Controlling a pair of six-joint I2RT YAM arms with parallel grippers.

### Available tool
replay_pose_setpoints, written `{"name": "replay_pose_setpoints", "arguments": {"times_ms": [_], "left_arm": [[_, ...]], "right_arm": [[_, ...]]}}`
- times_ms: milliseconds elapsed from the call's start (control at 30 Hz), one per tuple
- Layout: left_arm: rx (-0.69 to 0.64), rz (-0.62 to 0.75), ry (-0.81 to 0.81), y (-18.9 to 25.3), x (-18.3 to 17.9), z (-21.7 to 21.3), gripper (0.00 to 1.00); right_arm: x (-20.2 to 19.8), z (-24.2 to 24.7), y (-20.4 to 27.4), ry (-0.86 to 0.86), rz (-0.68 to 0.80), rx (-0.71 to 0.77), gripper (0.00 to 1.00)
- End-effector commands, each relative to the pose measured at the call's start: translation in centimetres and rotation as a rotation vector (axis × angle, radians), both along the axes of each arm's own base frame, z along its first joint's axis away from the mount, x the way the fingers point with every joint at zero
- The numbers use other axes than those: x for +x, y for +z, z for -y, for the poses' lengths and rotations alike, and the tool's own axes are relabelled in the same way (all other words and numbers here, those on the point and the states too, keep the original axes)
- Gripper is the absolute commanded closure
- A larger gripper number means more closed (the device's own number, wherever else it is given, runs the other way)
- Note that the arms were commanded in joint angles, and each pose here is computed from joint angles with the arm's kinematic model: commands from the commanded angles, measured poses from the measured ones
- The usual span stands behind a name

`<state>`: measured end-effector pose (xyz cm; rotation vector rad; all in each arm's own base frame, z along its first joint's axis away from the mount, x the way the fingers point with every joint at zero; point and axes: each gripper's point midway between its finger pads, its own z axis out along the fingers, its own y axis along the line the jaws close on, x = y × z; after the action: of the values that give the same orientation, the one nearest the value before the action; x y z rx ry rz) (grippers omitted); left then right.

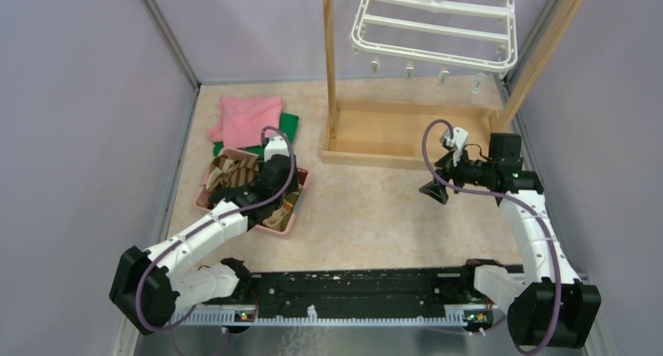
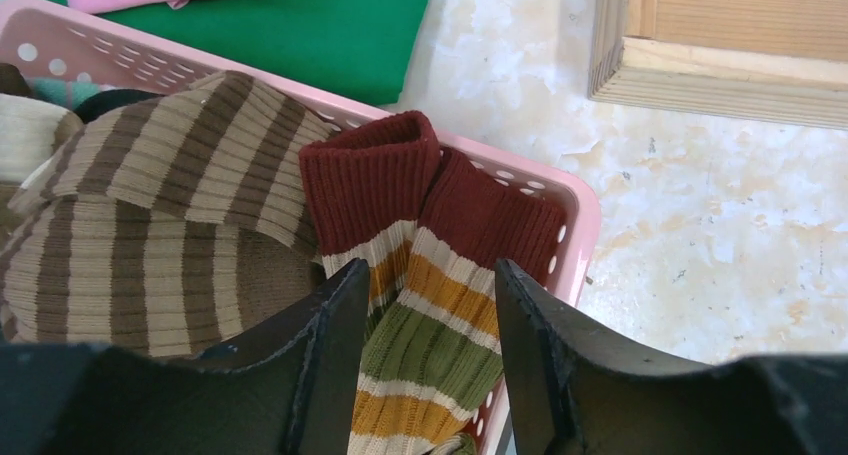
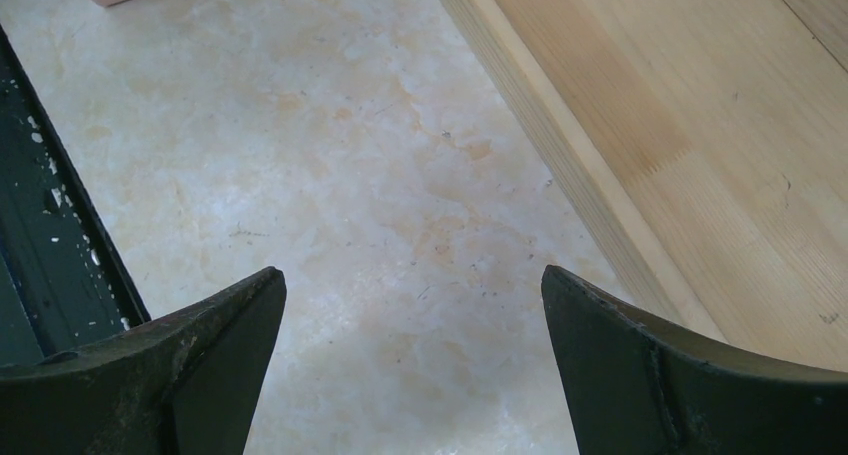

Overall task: Clip the socks to the hanger
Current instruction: Pick up the sock from the bin.

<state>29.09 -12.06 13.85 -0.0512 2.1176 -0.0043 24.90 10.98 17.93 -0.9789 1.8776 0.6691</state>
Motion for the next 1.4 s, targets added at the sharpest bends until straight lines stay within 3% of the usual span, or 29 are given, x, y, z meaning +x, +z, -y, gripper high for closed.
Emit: {"name": "replay_pose_setpoints", "arguments": {"times_ms": [0, 700, 1100, 1200, 1333, 1367], "left_arm": [[-0.030, -0.009, -0.016, -0.5, -0.1, 0.6, 0.44], [0.024, -0.105, 0.025, -3.2, -0.5, 0.1, 0.53], [0.156, -0.109, 0.092, -2.9, 0.6, -1.5, 0.54], [0.166, -0.137, 0.083, -3.6, 0.5, -1.4, 0.69], [0.149, -0.158, 0.065, -3.0, 0.2, -0.9, 1.00], [0.127, -0.154, 0.052, -2.1, 0.1, -0.6, 1.00]], "right_arm": [[0.1, 0.0, -0.3, 0.017, 0.014, -0.016, 0.02], [0.1, 0.3, -1.4, 0.022, -0.036, -0.039, 0.02], [-0.1, -0.1, -1.2, 0.039, -0.034, -0.029, 0.01], [-0.2, -0.2, -1.1, 0.043, -0.033, -0.026, 0.02], [-0.3, -0.5, -1.1, 0.054, -0.036, -0.017, 0.01], [-0.4, -0.5, -1.1, 0.058, -0.039, -0.013, 0.01]]}}
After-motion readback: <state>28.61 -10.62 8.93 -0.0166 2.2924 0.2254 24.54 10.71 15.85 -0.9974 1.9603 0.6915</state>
